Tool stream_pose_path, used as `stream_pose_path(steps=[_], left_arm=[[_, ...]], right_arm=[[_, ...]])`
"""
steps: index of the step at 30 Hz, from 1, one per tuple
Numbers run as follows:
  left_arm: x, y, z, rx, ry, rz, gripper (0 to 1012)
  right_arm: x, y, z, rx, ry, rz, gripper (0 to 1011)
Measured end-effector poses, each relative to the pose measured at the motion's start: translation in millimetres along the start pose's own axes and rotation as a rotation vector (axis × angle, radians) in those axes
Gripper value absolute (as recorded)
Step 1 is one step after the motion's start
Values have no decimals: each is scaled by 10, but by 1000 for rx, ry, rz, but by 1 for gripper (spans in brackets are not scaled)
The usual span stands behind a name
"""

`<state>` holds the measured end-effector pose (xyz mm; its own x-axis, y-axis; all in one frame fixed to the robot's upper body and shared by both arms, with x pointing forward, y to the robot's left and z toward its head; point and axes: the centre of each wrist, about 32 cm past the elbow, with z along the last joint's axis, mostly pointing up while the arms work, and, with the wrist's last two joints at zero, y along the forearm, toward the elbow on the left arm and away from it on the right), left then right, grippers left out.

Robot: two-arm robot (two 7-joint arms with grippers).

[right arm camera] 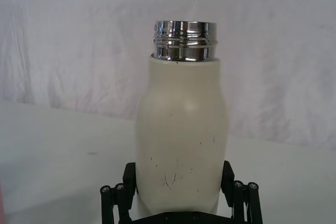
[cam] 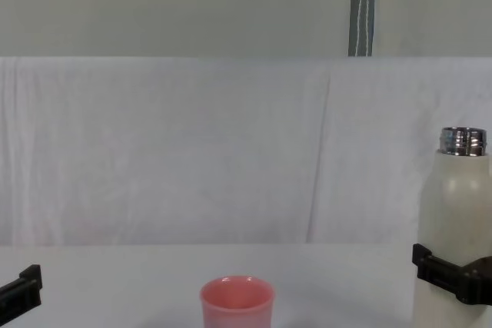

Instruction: Grasp the thermos with one hand and pour water into the cup lid.

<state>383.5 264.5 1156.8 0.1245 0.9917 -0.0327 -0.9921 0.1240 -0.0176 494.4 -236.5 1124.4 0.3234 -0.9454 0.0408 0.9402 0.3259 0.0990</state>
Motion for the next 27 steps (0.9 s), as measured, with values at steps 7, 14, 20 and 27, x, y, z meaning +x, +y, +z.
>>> stream_pose_path(steps=[7,14,20,27], left_arm=[[0,0,0,0,0,0,1001],[0,0,0,0,0,0,1001],[0,0,0,0,0,0,1001],[0,0,0,0,0,0,1001]], right_arm=[[-1,-1,0,0,0,0,1001],[-2,-3,0,0,0,0,1001],[-8,-15,5,4,11,1,1001],[-6,-30,7,5,20,3,1001]])
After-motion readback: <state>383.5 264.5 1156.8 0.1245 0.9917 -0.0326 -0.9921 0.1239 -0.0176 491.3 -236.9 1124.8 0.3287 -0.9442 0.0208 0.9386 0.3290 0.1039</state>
